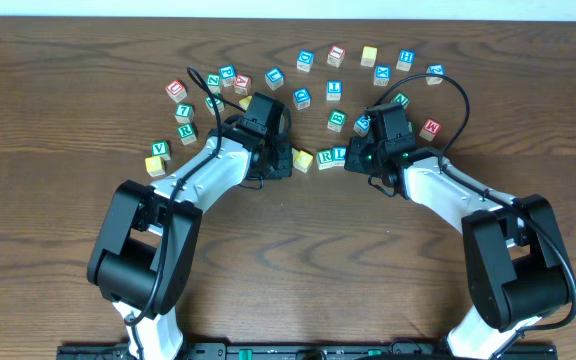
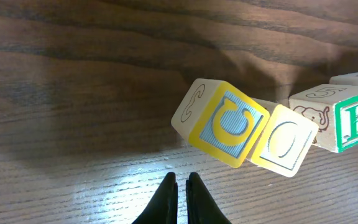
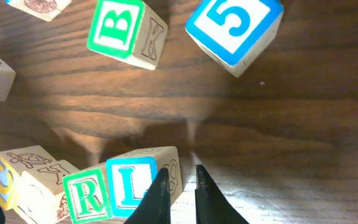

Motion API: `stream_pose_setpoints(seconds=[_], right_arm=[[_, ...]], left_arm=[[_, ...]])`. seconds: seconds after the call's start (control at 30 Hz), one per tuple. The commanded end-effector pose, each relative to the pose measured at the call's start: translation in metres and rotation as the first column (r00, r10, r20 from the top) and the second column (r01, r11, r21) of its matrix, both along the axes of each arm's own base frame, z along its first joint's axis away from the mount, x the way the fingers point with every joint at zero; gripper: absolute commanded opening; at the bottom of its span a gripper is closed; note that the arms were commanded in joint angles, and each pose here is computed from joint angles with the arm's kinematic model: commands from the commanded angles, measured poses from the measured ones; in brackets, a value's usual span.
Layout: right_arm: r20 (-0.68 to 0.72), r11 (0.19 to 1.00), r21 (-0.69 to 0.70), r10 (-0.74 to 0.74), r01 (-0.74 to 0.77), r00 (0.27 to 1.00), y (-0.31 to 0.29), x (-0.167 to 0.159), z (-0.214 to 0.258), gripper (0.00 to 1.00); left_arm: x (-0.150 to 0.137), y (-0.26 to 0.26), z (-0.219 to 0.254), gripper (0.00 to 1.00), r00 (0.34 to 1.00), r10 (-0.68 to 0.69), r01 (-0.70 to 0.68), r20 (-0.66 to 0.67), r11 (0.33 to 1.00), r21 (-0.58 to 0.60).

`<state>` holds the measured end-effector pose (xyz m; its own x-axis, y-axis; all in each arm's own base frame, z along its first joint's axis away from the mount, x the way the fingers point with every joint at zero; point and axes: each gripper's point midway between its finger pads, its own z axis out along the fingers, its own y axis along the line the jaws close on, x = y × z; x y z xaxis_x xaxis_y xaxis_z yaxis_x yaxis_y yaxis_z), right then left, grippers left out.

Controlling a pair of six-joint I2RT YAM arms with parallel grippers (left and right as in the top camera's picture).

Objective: Spell out CORL

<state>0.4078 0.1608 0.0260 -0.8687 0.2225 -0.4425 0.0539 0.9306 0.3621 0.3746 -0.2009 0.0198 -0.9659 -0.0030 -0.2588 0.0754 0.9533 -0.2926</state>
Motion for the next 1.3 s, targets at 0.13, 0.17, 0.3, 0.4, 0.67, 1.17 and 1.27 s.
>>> stream_pose_setpoints(seconds=[0.13, 0.17, 0.3, 0.4, 0.67, 1.17, 1.27], right_arm=[[0.015, 0.998, 0.005, 0.063, -0.064, 0.998, 0.008, 0.002, -0.012, 0.14], [0.014, 0.997, 0.014, 0.074, -0.074, 0.997, 0.010, 0.002, -0.013, 0.14], [0.011, 0.997, 0.015, 0.078, -0.078, 0.997, 0.011, 0.002, -0.014, 0.13], [0.019, 0.996, 0.013, 0.083, -0.084, 0.996, 0.011, 0.003, -0.013, 0.12], [0.054, 0.996, -0.002, 0.087, -0.087, 0.995, 0.009, 0.014, 0.000, 0.11], [0.149, 0.987, 0.040, 0.150, -0.158, 0.977, 0.043, 0.043, 0.077, 0.17], [0.176, 0.983, 0.055, 0.161, -0.173, 0.971, 0.061, 0.046, 0.074, 0.15]], left_arm=[[-0.005, 0.004, -0.009, 0.07, 1.000, -0.013, 0.013, -0.018, 1.000, 0.028], [-0.005, 0.004, -0.009, 0.07, 1.000, -0.012, 0.013, -0.018, 1.000, 0.028], [-0.006, 0.004, -0.009, 0.07, 1.000, -0.012, 0.013, -0.020, 0.999, 0.029], [-0.004, 0.003, -0.008, 0.07, 1.000, -0.012, 0.013, -0.012, 1.000, 0.026], [0.004, 0.000, 0.000, 0.07, 0.999, -0.036, 0.035, 0.024, 0.999, 0.020], [0.003, 0.063, 0.050, 0.07, 0.957, 0.286, -0.287, -0.045, 0.958, -0.023], [-0.002, 0.075, 0.046, 0.07, 0.925, 0.368, -0.371, -0.097, 0.929, -0.013]])
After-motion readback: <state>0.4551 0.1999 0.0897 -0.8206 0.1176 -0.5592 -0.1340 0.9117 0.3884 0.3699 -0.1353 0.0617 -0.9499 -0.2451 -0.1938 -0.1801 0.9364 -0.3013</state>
